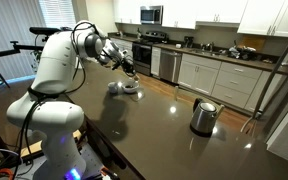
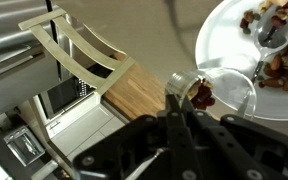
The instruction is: Empty the contents in the cup into the bowl
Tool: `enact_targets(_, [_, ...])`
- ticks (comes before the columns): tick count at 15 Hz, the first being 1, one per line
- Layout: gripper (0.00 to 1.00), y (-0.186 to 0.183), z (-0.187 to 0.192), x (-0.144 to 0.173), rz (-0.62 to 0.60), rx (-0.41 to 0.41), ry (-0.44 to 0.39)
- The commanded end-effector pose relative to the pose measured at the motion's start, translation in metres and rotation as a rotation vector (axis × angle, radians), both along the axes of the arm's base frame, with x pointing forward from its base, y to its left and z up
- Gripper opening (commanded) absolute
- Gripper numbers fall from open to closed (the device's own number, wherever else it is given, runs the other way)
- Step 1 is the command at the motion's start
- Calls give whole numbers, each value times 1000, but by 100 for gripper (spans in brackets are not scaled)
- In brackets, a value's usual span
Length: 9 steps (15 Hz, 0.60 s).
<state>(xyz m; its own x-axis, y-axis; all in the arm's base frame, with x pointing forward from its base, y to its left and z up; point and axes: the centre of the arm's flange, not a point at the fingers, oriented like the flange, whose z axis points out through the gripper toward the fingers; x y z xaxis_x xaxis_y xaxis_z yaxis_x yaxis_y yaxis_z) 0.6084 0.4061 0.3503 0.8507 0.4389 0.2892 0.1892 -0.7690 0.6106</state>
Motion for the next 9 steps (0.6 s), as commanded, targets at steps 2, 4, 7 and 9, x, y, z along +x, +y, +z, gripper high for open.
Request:
enact_targets(2, [3,9,-9,-7,1,-128,-123])
enact_targets(4, [3,14,-15,-12,10,-184,-173])
enact_targets(7, [3,24,-19,-28,14,-186,-175])
enact_targets(9, [3,31,-20,-42,18,-168,-170])
